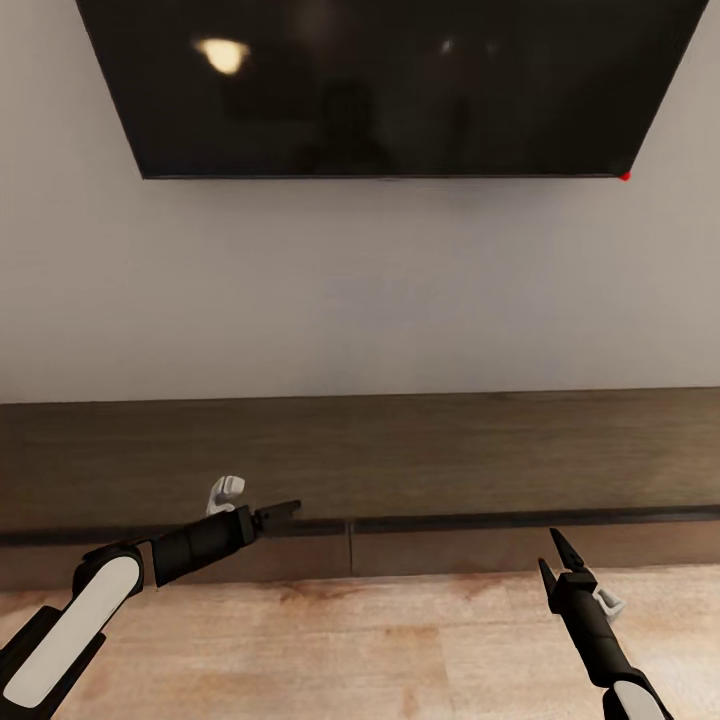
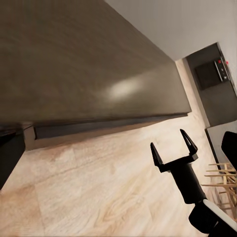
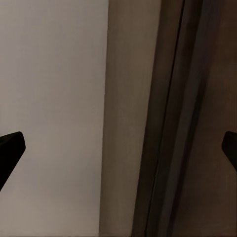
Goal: Place each of the two pumpkins and all three candles from the living room inside a cabinet in the living room (use any cabinet), then make sure every cabinet is closed, and position the cauldron so it is next to a table in the living room.
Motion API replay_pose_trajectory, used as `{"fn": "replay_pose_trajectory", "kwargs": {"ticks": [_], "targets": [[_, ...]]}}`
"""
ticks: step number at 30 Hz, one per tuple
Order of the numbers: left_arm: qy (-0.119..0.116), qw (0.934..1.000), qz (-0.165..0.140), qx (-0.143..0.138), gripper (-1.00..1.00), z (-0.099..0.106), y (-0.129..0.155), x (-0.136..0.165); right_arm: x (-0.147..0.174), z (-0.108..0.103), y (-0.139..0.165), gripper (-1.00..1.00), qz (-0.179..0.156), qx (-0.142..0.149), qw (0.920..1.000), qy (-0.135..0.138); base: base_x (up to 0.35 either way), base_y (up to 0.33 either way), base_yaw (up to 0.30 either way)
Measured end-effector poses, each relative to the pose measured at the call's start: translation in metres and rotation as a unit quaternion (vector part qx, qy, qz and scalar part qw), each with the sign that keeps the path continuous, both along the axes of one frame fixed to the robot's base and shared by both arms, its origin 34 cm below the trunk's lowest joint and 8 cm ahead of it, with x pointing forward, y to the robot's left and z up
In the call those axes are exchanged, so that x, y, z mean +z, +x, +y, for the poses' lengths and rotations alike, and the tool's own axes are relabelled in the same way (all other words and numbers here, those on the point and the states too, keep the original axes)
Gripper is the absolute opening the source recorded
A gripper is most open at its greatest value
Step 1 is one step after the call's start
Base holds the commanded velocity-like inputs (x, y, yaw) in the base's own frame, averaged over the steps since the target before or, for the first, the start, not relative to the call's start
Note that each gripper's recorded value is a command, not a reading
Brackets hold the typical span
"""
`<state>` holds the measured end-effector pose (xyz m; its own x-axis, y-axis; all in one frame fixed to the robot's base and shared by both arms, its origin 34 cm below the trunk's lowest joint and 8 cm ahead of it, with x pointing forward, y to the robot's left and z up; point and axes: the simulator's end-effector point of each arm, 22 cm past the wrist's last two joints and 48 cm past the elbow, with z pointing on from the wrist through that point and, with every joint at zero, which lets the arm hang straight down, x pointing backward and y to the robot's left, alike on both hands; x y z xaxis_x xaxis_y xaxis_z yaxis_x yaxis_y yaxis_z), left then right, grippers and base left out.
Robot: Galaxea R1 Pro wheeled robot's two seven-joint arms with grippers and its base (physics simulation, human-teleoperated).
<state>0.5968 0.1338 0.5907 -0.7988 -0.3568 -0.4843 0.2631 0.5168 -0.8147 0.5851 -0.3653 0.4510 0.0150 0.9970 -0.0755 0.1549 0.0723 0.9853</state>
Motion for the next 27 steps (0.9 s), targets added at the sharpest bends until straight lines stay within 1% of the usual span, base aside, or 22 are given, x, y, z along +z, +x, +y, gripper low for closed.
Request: {"fn": "replay_pose_trajectory", "kwargs": {"ticks": [12, 22, 24, 27], "targets": [[-0.001, 1.0, 0.0, 0.0, 1.0, 0.0, 0.0, 0.0, -0.001, 0.0, 0.0, 1.0, 0.001, 0.0, 1.0, 0.0, 0.031, 0.0, 0.0], [-0.015, 0.9998, -0.007, -0.009, 1.0, -0.004, -0.006, -0.009, -0.013, -0.001, -0.003, 1.0, -0.007, 0.0, 1.0, -0.001, 0.001, 0.0, 0.0], [-0.015, 0.9998, -0.007, -0.01, 1.0, -0.004, -0.006, -0.008, -0.009, -0.001, -0.003, 1.0, -0.014, 0.0, 0.9999, -0.001, 0.0, 0.0, 0.0], [-0.016, 0.9998, -0.008, -0.01, 1.0, -0.004, -0.006, -0.008, 0.012, 0.001, -0.002, 1.0, -0.063, 0.005, 0.998, -0.003, 0.0, 0.0, 0.0]]}}
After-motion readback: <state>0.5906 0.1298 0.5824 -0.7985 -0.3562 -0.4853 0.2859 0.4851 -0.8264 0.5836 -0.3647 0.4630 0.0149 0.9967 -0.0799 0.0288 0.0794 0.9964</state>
